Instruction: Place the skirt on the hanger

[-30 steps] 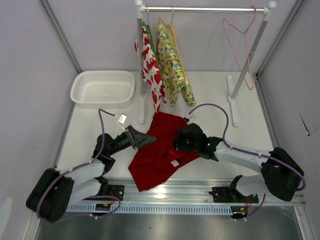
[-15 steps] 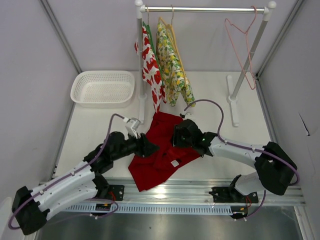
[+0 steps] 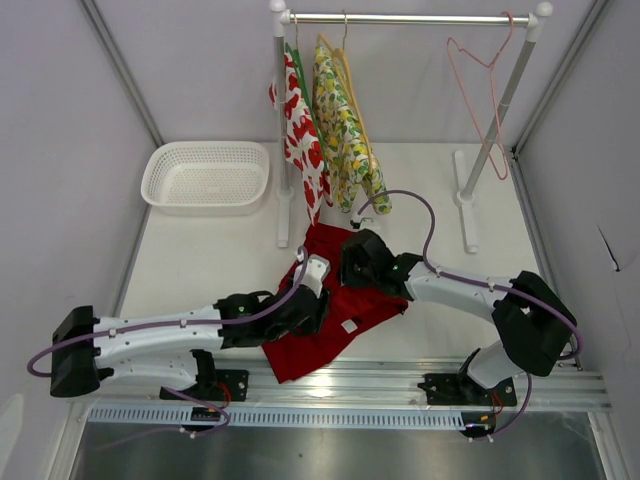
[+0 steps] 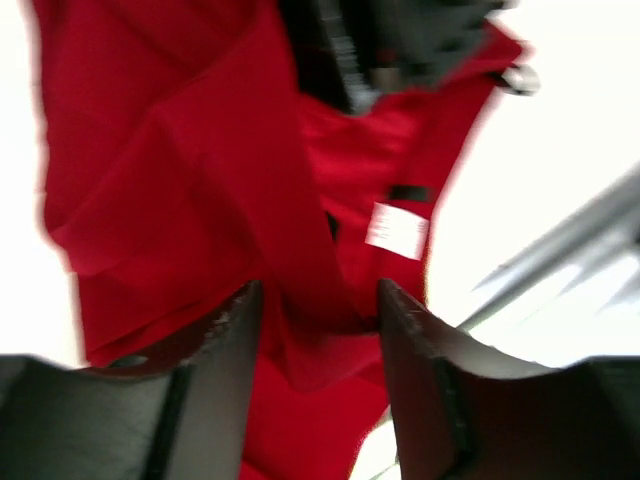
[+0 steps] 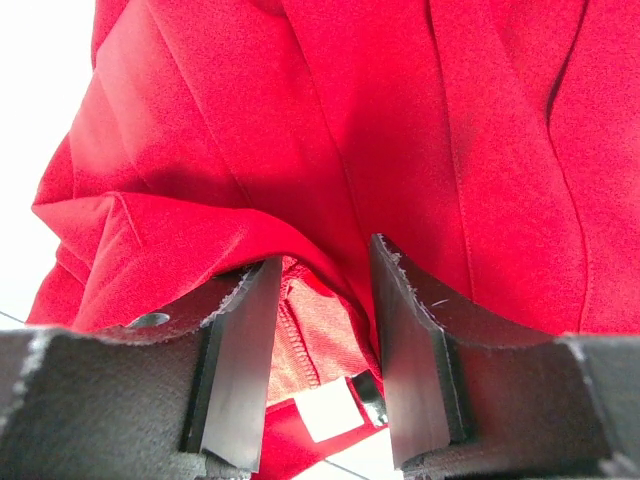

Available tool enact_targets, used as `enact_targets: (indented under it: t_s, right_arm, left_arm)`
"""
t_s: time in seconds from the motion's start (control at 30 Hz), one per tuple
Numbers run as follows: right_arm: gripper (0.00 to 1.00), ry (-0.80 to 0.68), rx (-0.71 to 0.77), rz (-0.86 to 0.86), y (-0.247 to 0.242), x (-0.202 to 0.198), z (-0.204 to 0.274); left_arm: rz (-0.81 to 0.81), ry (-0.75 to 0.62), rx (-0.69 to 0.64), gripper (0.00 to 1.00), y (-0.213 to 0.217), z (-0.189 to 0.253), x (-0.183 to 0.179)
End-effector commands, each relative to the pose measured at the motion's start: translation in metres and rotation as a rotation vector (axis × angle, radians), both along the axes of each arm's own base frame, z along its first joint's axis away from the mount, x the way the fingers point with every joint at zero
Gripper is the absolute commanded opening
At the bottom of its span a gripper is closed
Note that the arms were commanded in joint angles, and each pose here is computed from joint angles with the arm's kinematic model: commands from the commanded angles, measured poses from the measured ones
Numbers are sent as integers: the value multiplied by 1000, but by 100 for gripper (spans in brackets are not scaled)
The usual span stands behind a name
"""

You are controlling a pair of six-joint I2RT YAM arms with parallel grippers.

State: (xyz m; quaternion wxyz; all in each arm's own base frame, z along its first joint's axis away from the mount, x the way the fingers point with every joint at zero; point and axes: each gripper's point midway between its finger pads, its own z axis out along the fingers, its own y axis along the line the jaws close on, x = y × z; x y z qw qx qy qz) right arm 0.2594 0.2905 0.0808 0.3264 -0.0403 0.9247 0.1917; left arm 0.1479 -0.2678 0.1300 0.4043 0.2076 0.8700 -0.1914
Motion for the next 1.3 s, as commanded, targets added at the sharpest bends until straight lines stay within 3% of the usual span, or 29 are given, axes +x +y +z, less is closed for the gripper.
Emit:
enact_targets:
  t_s: [0.0, 0.17, 0.23, 0.27, 0.33, 0.4, 0.43, 0.47, 0.57, 0.77, 0.87, 1.07, 1.1, 1.27]
  right_arm:
    - [45, -45, 8, -16, 1, 16, 14]
    - [44, -40, -7, -39, -11, 20, 13]
    - [43, -42, -3, -51, -17, 22, 15]
    - [43, -40, -6, -51, -19, 20, 15]
    - [43, -54, -5, -54, -22, 20, 21]
    - [43, -55, -10, -56, -26, 18, 23]
    - [44, -66, 0, -53, -26, 18, 28]
    - [44, -68, 9, -44, -25, 17, 30]
    - [48, -94, 27, -34, -27, 14, 43]
    - [59, -148, 68, 15, -29, 3, 77]
    - [61, -209, 97, 29, -36, -5, 108]
    - [66, -465, 143, -47, -90, 8, 225]
    - [66, -555, 143, -55, -100, 14, 263]
    - [68, -735, 43, -203, -176, 67, 350]
  left_arm:
    - [127, -70, 67, 49, 20, 9, 15]
    - [249, -73, 130, 27, 45, 5, 21]
    - [262, -60, 134, 22, 48, -4, 21]
    - [264, -62, 107, 14, 45, -3, 22]
    - [262, -55, 86, 9, 46, -11, 22]
    - [235, -45, -41, 1, 32, -1, 27]
    - [256, -23, -34, 0, 44, -20, 32]
    - [248, -32, -115, 0, 35, -11, 39]
    - [224, -32, -182, 0, 38, -10, 46]
    - [183, -39, -176, 0, 31, -8, 55]
    - [174, -26, -204, 0, 28, -12, 57]
    - [153, -4, -213, 0, 28, -16, 64]
    - [148, -9, -209, 0, 27, -15, 65]
    - [137, -3, -216, 0, 28, -13, 68]
